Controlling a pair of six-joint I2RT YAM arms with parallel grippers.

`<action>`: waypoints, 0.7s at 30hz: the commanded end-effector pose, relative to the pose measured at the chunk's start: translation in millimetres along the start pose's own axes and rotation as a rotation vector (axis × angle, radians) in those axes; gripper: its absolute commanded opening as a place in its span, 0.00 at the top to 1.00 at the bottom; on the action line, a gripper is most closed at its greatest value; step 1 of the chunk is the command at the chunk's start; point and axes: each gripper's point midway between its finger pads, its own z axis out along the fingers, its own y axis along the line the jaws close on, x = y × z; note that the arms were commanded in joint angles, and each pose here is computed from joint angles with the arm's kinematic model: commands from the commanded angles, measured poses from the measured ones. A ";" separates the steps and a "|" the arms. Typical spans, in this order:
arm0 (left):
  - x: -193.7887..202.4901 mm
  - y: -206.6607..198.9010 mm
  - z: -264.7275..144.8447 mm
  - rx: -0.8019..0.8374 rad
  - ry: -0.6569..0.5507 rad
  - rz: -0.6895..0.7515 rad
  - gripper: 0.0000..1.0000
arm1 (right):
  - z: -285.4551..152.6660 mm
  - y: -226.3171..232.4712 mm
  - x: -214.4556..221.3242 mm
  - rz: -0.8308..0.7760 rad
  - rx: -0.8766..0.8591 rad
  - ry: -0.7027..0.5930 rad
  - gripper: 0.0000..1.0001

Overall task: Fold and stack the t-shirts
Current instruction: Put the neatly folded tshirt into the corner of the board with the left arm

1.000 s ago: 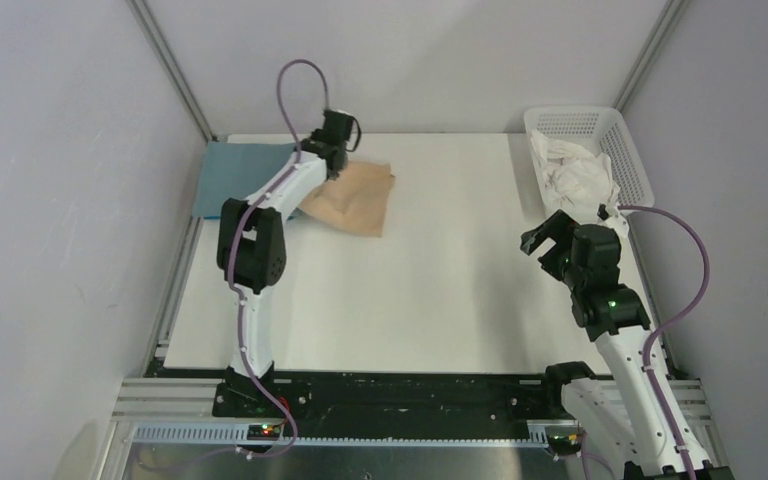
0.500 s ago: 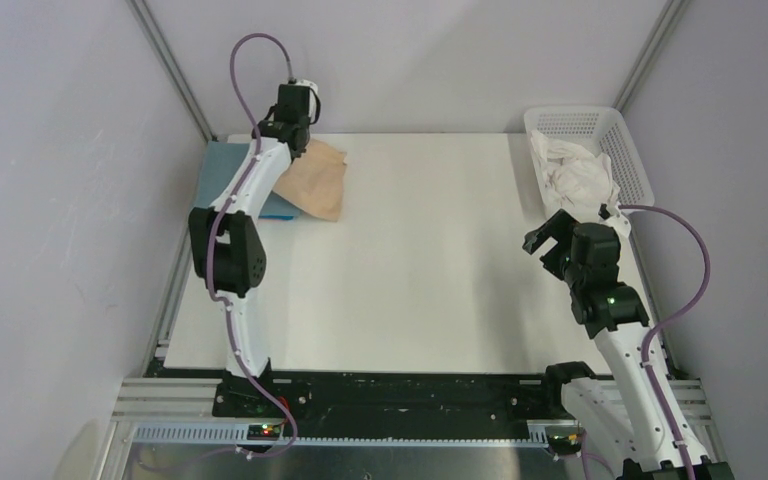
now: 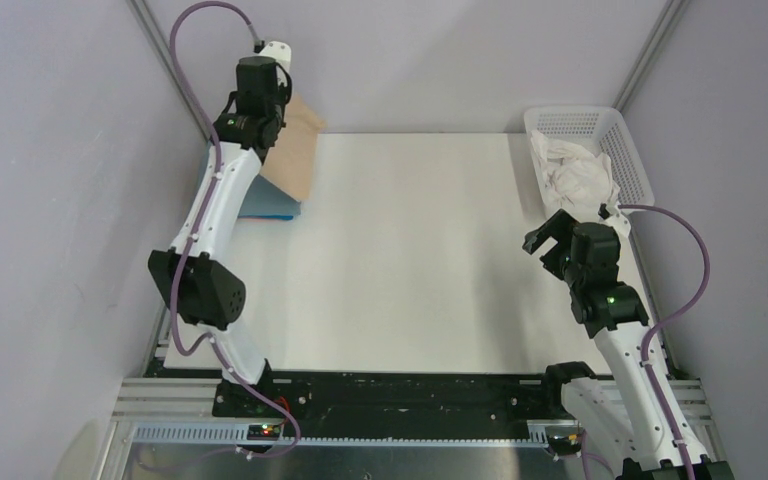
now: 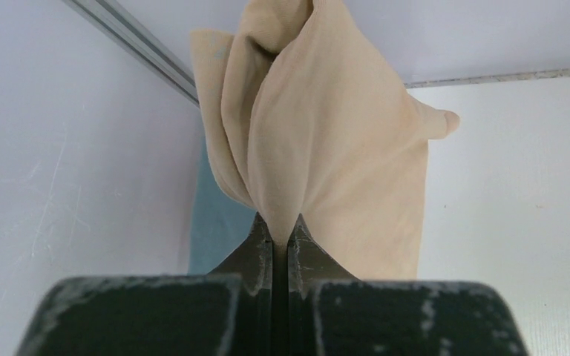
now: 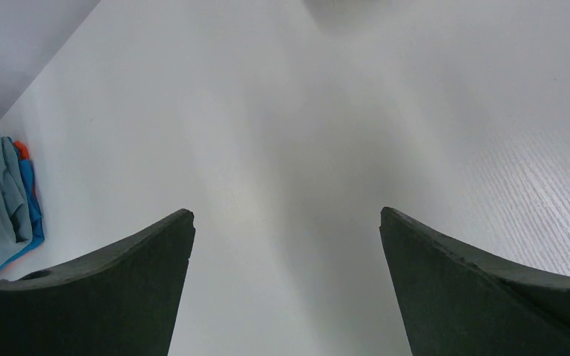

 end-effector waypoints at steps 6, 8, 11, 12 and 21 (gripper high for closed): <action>-8.9 24.8 7.0 0.007 -0.047 -0.104 1.00 | 0.8 -3.1 -8.3 -0.003 0.016 -0.039 0.01; 8.0 19.0 21.9 0.030 -0.007 -0.118 1.00 | 1.4 -3.7 -8.9 0.000 0.021 -0.042 0.01; 26.9 15.4 43.1 0.040 0.041 -0.137 1.00 | 2.8 -4.3 -8.5 0.003 0.026 -0.042 0.00; 36.3 16.0 53.3 0.035 0.064 -0.139 1.00 | 3.1 -5.2 -8.7 0.003 0.031 -0.043 0.01; 85.7 57.8 100.3 -0.031 0.166 -0.203 1.00 | 4.2 -8.8 -11.3 0.015 0.055 -0.058 0.00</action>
